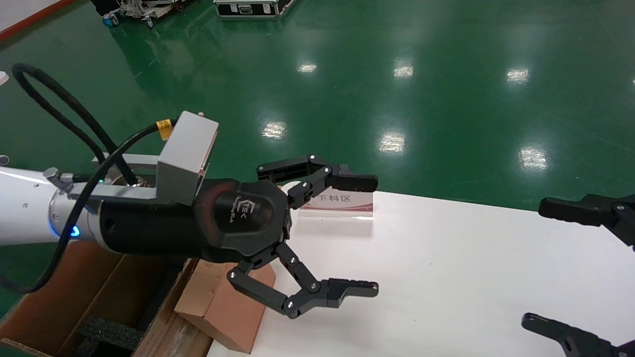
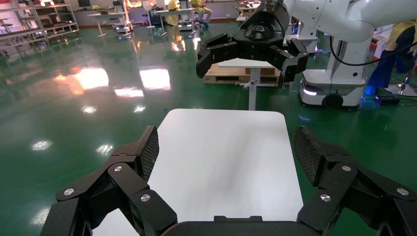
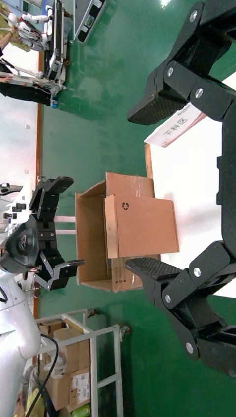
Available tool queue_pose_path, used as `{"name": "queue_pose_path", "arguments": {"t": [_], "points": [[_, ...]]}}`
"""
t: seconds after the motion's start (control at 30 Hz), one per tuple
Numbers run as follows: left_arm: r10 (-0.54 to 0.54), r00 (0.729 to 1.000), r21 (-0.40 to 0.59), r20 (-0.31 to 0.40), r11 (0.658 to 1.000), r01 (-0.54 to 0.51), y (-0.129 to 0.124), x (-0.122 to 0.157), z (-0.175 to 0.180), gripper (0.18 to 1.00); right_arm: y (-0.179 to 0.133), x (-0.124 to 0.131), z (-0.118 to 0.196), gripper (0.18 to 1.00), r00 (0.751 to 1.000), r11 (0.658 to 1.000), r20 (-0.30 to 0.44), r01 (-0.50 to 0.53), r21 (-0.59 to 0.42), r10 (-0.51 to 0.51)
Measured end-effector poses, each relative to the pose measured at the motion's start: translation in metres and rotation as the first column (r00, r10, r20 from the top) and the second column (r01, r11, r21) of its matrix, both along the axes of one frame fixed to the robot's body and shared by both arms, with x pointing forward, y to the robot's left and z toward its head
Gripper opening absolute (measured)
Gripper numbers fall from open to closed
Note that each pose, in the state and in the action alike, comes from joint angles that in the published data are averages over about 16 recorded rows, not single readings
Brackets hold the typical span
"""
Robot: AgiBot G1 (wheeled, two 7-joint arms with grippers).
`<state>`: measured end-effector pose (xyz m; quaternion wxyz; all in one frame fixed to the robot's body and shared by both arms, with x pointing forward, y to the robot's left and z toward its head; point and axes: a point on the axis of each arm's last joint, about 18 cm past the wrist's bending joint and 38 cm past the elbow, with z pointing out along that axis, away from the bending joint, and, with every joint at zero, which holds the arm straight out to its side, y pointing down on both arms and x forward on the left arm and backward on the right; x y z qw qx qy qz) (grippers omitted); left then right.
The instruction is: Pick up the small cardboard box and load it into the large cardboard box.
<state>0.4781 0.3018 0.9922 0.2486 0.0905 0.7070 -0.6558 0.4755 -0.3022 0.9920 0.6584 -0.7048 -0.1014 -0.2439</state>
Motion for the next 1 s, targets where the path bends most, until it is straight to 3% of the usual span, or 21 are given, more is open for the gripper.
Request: {"name": "queue_pose_path", "arguments": {"t": [0.23,0.4,0.7,1.0], "points": [[0.113,0.993,0.029,-0.042,0.993,-0.112,0.009,0.010,0.001,1.001,0.000,0.000,0.000,1.001,1.000,1.000,0.000,0.000,0.000,0.000],[0.244,0.966,0.082,-0.088,0.968,-0.237,0.021,0.022,0.004,1.001,0.000,0.000,0.000,1.001,1.000,1.000,0.000,0.000,0.000,0.000],[0.452,0.873,0.195,-0.182,0.887,-0.419,0.042,0.036,0.019,1.001,0.000,0.000,0.000,1.001,1.000,1.000,0.000,0.000,0.000,0.000],[0.588,0.758,0.336,-0.283,0.801,-0.495,0.049,0.041,0.026,1.001,0.000,0.000,0.000,1.001,1.000,1.000,0.000,0.000,0.000,0.000]]}}
